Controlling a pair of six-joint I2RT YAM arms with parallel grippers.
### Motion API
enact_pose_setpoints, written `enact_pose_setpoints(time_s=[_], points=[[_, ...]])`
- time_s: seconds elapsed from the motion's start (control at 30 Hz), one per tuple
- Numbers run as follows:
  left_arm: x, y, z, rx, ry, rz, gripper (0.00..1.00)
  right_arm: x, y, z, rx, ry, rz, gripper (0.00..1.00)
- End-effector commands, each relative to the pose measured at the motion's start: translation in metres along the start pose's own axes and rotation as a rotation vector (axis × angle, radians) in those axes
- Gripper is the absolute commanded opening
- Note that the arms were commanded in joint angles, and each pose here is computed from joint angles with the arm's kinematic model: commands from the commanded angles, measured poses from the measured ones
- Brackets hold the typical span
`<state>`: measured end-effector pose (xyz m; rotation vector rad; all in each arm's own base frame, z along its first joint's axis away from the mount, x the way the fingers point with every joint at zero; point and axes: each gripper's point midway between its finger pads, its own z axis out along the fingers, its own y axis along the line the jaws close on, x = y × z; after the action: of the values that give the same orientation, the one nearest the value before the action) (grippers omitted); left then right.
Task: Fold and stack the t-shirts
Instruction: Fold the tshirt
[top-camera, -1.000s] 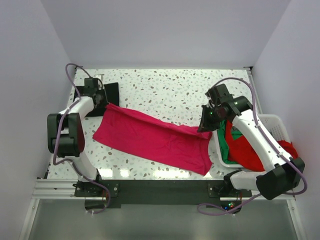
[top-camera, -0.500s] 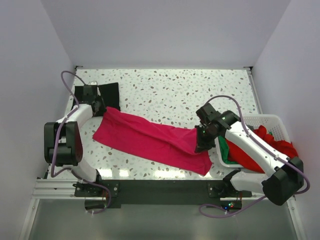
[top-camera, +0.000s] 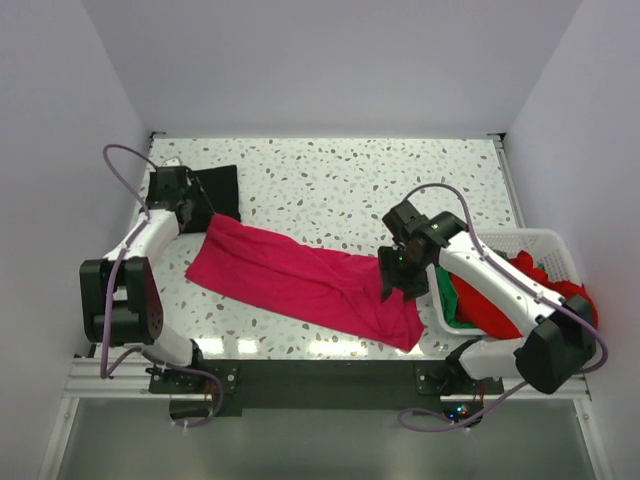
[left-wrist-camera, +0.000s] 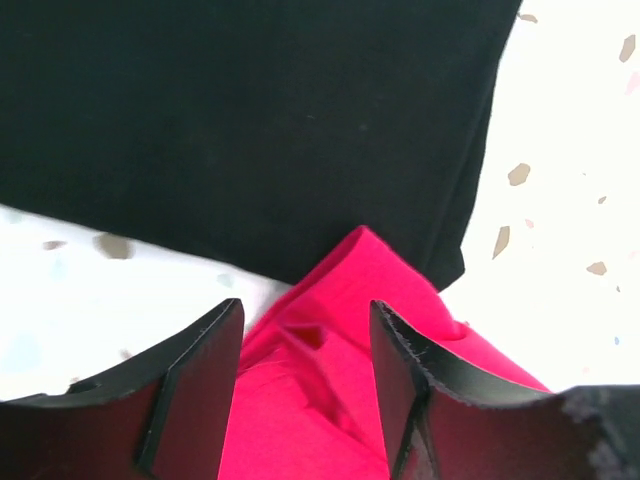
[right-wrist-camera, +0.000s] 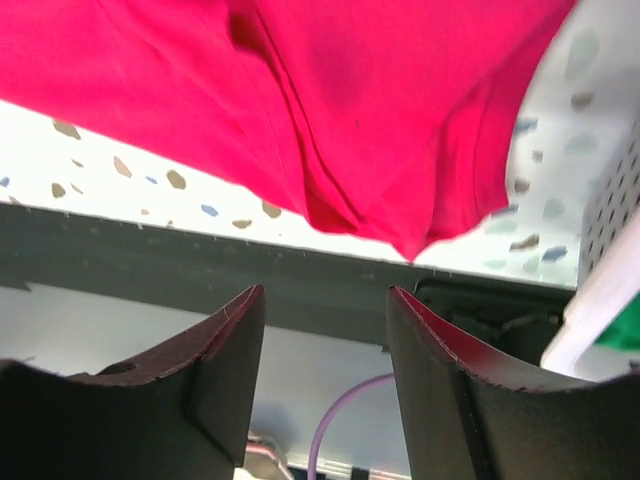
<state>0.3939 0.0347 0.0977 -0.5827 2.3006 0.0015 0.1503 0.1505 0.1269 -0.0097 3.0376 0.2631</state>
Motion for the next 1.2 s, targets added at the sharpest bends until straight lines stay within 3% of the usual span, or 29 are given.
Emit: enact_pose_setpoints(time_s=[0.0,0.2,0.4,0.57,0.87,1.07,1.17], points=[[0.004,-0.019,0.013,0.086,0.053,-0.053,0.59,-0.04,0.014,0.008,-0.001,-0.093,-0.069,0.56],[0.028,-0.021,0.025,0.186,0.172,-0.174,0.61,-0.077,0.047,0.055,-0.075,-0.067,-0.162,0.53],[0.036,-0.02,0.027,0.201,0.207,-0.194,0.61,-0.082,0.06,0.081,-0.129,-0.019,-0.227,0.49],[0.046,-0.02,0.031,0.202,0.242,-0.199,0.56,-0.082,0.064,0.092,-0.144,0.015,-0.246,0.48],[0.055,-0.015,0.028,0.181,0.278,-0.195,0.4,-0.075,0.066,0.1,-0.169,0.064,-0.255,0.42],[0.063,-0.01,0.026,0.164,0.299,-0.19,0.27,-0.067,0.068,0.097,-0.195,0.091,-0.249,0.29],[0.065,-0.007,0.026,0.145,0.306,-0.189,0.12,-0.066,0.071,0.092,-0.21,0.101,-0.25,0.16]])
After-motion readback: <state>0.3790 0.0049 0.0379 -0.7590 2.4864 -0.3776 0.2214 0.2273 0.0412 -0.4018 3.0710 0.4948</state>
